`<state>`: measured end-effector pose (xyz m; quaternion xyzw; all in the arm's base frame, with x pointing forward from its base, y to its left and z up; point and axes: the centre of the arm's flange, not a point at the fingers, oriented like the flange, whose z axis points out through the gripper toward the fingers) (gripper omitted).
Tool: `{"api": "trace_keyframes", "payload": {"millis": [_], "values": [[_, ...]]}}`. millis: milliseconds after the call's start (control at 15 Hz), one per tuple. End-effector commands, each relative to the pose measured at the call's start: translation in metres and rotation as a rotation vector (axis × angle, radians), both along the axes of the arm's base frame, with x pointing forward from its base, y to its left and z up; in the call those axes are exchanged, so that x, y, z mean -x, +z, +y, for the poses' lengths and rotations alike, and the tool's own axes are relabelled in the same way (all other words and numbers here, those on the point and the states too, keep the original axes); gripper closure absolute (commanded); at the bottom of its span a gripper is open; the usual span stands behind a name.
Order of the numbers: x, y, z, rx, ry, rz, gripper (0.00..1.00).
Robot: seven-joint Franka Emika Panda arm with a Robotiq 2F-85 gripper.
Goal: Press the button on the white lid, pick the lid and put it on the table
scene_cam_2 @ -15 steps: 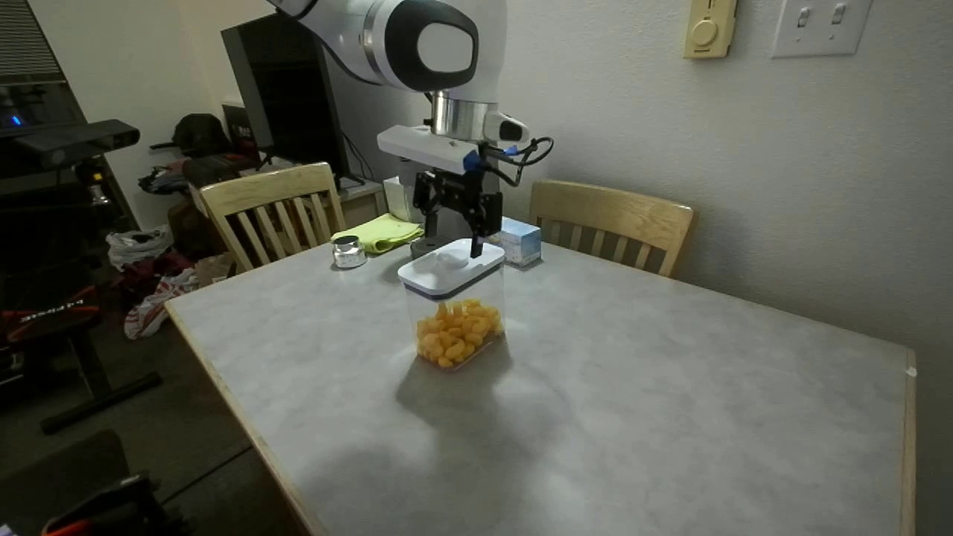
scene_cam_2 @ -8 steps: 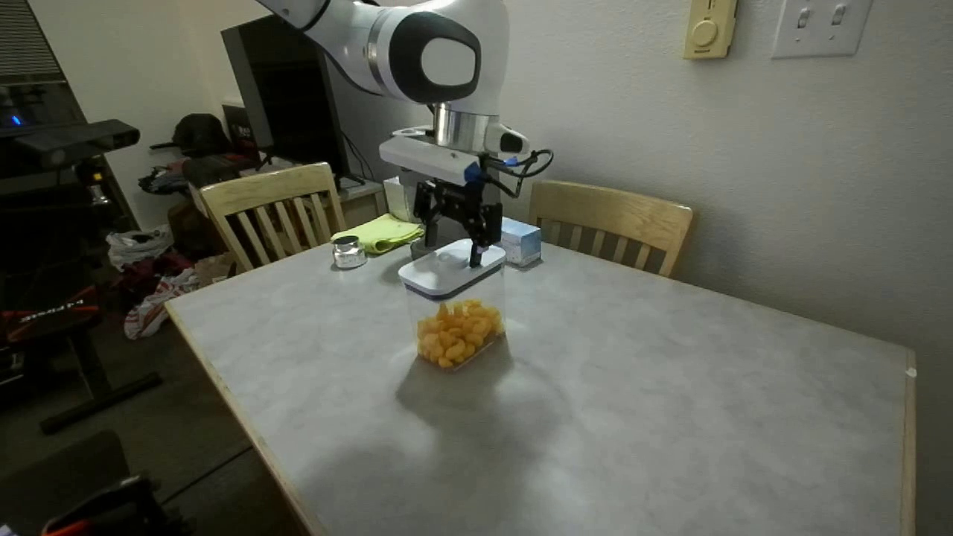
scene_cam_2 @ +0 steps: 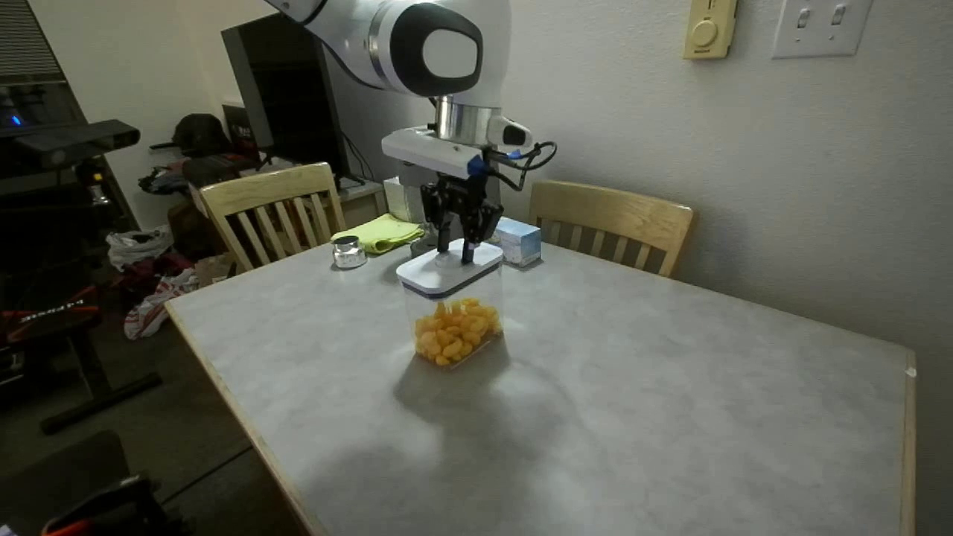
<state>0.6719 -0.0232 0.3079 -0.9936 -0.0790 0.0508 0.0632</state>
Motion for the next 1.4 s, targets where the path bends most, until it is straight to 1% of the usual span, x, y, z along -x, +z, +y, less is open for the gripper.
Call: {"api": "trace_keyframes", "payload": {"millis": [0, 133, 267, 333, 467, 533, 600, 867, 1000, 1267, 1333], "values": [[0.004, -0.005, -0.002, -0.008, 0.009, 0.016, 0.80], [0.005, -0.001, -0.002, -0.007, 0.008, 0.014, 0.95], [0.005, 0.004, -0.002, -0.006, 0.008, 0.003, 0.95], [0.005, 0.005, -0.002, -0.006, 0.008, 0.000, 0.98], [0.006, 0.004, -0.003, -0.002, 0.004, 0.001, 1.00], [0.006, 0.003, -0.003, 0.000, 0.002, 0.001, 0.74], [0.007, 0.003, -0.003, 0.001, 0.002, 0.001, 0.73], [0.009, 0.005, -0.002, 0.001, -0.009, 0.005, 0.47], [0.010, 0.009, 0.000, 0.009, -0.022, 0.004, 0.31], [0.015, 0.023, 0.006, 0.035, -0.017, -0.015, 0.03], [0.015, 0.027, 0.008, 0.038, -0.008, -0.021, 0.01]]}}
